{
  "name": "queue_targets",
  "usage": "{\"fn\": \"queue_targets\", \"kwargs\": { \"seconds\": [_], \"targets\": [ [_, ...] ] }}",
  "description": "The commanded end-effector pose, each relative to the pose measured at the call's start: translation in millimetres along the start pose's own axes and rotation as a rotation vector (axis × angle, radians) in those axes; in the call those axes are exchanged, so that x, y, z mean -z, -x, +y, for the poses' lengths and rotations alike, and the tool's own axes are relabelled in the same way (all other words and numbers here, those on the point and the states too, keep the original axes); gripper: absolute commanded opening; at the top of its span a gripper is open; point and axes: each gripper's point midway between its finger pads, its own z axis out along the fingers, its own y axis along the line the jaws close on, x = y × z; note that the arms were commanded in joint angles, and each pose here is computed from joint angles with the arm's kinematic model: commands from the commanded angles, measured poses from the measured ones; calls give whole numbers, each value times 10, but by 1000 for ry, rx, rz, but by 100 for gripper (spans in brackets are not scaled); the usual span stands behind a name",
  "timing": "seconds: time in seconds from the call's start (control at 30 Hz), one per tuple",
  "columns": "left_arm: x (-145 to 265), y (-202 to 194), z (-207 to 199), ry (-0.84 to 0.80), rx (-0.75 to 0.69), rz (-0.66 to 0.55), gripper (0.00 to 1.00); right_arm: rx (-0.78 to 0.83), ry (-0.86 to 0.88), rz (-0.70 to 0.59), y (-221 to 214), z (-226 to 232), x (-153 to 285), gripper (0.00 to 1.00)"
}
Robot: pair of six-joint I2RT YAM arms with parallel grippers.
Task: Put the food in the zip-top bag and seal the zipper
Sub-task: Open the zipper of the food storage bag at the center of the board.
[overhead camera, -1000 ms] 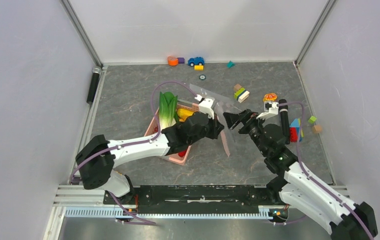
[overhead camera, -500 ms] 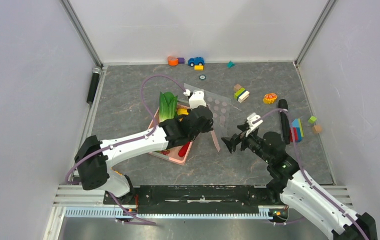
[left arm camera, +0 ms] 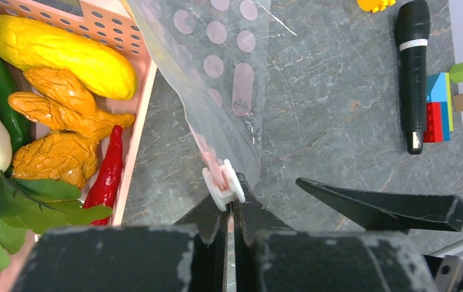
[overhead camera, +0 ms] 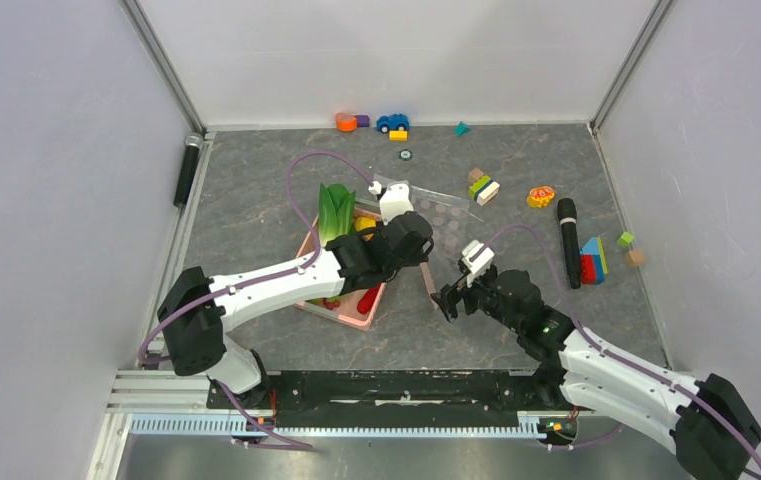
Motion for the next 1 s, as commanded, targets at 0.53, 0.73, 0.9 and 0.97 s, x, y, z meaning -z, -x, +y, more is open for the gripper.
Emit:
{"fn": "queue_targets", "kwargs": {
  "seconds": [0.53, 0.73, 0.9, 0.97],
  "targets": [
    [82, 181, -28, 16, 92, -46, 2, 33, -364, -18, 73, -269, -162, 98],
    [82, 168, -23, 17, 95, -45, 2, 2, -444, -27, 67, -392, -85, 98],
    [83, 165, 17, 37, 92, -47, 2, -16, -501, -20, 60, -467, -52, 95],
    [80, 167, 40, 48, 91, -49, 2, -18, -508, -26, 82, -475, -41, 93]
  ]
}}
